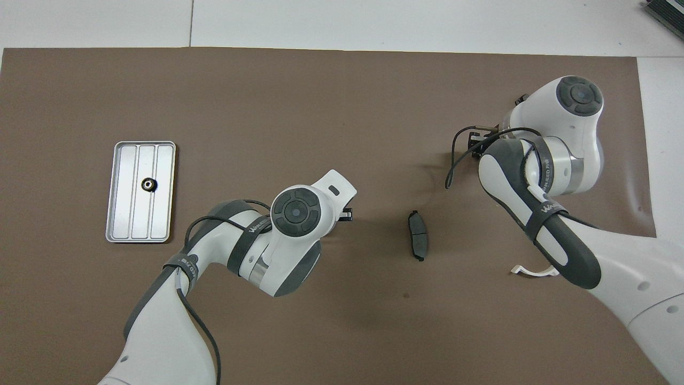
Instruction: Pick bearing gear from pile to tray
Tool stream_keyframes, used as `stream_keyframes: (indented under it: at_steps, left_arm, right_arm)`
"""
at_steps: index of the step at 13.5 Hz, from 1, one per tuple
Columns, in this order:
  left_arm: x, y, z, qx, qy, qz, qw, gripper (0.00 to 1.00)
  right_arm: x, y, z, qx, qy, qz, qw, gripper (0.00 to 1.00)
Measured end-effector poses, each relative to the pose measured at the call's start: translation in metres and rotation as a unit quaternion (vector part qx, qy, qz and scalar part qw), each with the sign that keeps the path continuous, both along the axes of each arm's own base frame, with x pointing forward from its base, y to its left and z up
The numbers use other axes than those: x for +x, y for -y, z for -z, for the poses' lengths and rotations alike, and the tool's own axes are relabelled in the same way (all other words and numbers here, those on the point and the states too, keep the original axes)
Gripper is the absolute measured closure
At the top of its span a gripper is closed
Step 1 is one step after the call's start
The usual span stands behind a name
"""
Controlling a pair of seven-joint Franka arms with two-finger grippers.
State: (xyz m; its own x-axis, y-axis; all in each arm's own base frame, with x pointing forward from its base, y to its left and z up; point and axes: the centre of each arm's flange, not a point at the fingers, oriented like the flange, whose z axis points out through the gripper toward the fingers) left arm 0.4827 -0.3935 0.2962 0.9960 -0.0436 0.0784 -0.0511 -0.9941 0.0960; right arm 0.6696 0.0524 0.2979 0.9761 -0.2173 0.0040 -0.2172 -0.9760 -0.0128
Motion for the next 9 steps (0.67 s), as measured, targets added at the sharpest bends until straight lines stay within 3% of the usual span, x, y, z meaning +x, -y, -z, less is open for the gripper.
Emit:
stream_keyframes:
  at_steps: [1, 6, 8, 9]
  left_arm:
    - [0.000, 0.000, 0.000, 0.000, 0.000, 0.000, 1.000, 0.65]
    - [0.004, -0.004, -0.001, 0.001, 0.002, -0.004, 1.000, 0.65]
    - [0.020, -0.015, -0.012, 0.000, 0.005, -0.019, 1.000, 0.65]
    - [0.039, -0.030, -0.024, 0.001, 0.003, -0.036, 0.999, 0.65]
  right_arm:
    - [0.000, 0.000, 0.000, 0.000, 0.000, 0.000, 1.000, 0.60]
    - [-0.003, 0.000, 0.008, 0.001, 0.003, 0.000, 1.000, 0.60]
    - [-0.002, 0.000, 0.008, 0.001, 0.004, 0.000, 1.000, 0.66]
    - [-0.002, 0.001, 0.007, 0.001, 0.005, 0.001, 1.000, 0.75]
